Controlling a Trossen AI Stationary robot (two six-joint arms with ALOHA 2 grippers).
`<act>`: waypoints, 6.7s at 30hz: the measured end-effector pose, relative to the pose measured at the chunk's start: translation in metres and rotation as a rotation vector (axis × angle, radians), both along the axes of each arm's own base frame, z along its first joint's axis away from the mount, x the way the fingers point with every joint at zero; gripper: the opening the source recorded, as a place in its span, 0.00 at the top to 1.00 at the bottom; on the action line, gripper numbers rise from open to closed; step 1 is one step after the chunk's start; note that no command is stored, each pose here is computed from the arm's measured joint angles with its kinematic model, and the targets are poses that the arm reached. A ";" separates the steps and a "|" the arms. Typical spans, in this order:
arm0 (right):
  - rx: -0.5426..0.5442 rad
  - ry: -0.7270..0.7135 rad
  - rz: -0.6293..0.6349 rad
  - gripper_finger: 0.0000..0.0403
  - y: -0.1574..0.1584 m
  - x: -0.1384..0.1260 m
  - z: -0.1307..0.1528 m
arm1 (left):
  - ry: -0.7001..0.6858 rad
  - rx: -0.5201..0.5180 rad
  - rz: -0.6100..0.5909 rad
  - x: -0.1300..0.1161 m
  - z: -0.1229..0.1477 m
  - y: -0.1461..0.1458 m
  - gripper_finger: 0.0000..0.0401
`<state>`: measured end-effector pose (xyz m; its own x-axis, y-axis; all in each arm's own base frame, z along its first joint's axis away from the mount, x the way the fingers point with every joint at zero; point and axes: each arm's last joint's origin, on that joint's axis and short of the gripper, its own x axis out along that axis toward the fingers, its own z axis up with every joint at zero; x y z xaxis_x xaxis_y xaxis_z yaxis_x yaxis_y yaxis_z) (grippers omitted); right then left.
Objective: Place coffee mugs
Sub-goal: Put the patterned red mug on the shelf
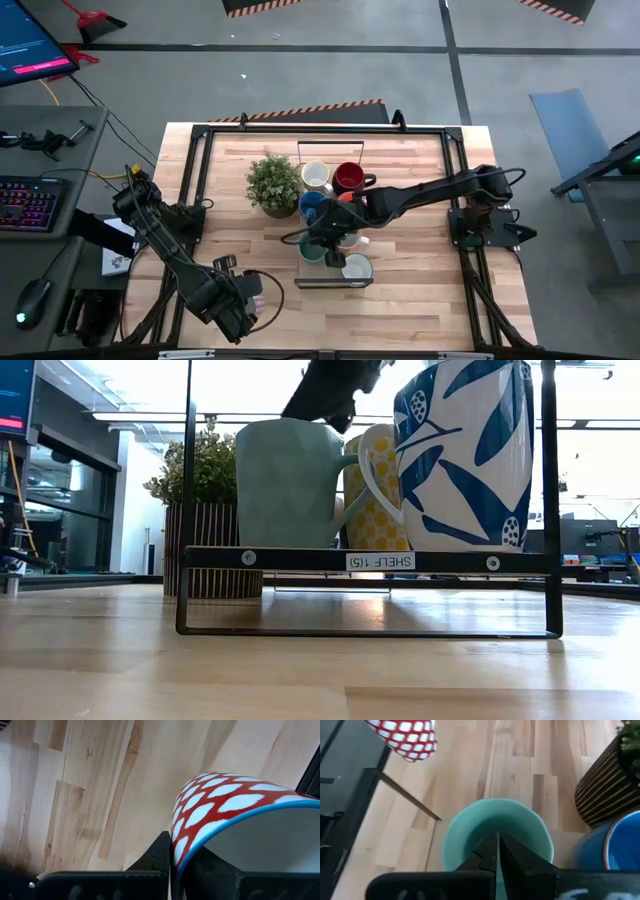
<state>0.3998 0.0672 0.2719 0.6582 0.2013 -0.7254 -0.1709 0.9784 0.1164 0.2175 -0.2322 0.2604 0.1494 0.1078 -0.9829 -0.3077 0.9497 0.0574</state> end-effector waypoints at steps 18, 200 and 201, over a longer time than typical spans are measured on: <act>-0.026 0.040 -0.048 1.00 -0.018 0.008 -0.015 | -0.008 0.007 -0.001 0.000 0.000 0.000 0.97; -0.182 0.073 0.095 1.00 0.025 -0.056 0.098 | -0.035 0.041 -0.004 0.002 0.000 0.002 0.97; -0.194 0.089 0.075 1.00 0.026 -0.062 0.101 | -0.037 0.042 -0.004 0.002 0.000 0.002 0.97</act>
